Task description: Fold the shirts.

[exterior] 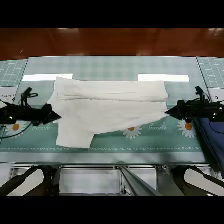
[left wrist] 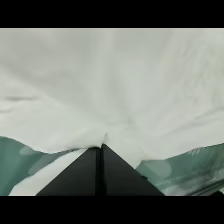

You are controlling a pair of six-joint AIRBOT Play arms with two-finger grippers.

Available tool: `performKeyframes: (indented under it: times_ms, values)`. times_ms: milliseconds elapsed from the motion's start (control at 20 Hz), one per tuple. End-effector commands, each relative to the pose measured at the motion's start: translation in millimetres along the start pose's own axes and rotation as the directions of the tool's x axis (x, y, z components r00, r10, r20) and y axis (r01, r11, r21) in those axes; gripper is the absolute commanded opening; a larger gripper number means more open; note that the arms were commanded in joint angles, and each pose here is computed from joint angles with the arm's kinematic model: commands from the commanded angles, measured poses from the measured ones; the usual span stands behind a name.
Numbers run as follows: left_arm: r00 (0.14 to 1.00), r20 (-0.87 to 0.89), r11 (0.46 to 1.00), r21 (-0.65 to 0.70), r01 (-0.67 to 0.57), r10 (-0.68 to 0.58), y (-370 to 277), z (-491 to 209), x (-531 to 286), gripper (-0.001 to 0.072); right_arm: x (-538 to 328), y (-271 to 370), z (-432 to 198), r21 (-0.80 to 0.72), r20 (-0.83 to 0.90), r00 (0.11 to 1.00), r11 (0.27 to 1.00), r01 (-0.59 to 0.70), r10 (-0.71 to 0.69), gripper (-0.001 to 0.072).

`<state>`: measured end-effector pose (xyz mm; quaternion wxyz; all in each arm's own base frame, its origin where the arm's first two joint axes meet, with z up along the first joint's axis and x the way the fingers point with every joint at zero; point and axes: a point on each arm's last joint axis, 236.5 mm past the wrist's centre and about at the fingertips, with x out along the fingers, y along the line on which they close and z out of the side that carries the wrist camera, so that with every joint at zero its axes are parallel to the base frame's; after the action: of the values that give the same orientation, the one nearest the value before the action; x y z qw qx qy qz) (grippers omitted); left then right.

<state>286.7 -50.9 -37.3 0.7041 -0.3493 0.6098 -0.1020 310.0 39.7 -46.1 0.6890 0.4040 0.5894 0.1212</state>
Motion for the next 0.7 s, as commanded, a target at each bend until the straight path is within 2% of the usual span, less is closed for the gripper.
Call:
performKeyframes:
  times_ms: [0, 250, 650]
  values:
    - [0.991, 0.132, 0.999, 0.035, 0.025, -0.03, -24, 59, -21, 0.0019, -11, 21, 32, -0.066, 0.042, 0.999, 0.998, 0.002, 0.001, 0.0023]
    - [0.991, 0.127, 0.995, 0.088, 0.04, -0.051, -49, 119, -6, 0.0019, -5, 47, 81, -0.074, 0.094, 0.993, 0.995, -0.063, 0.07, 0.0023]
    - [0.98, 0.181, 0.994, 0.084, 0.064, -0.078, -60, 203, 3, 0.0019, 8, 41, 126, -0.062, 0.098, 0.992, 0.995, -0.078, 0.084, 0.0023]
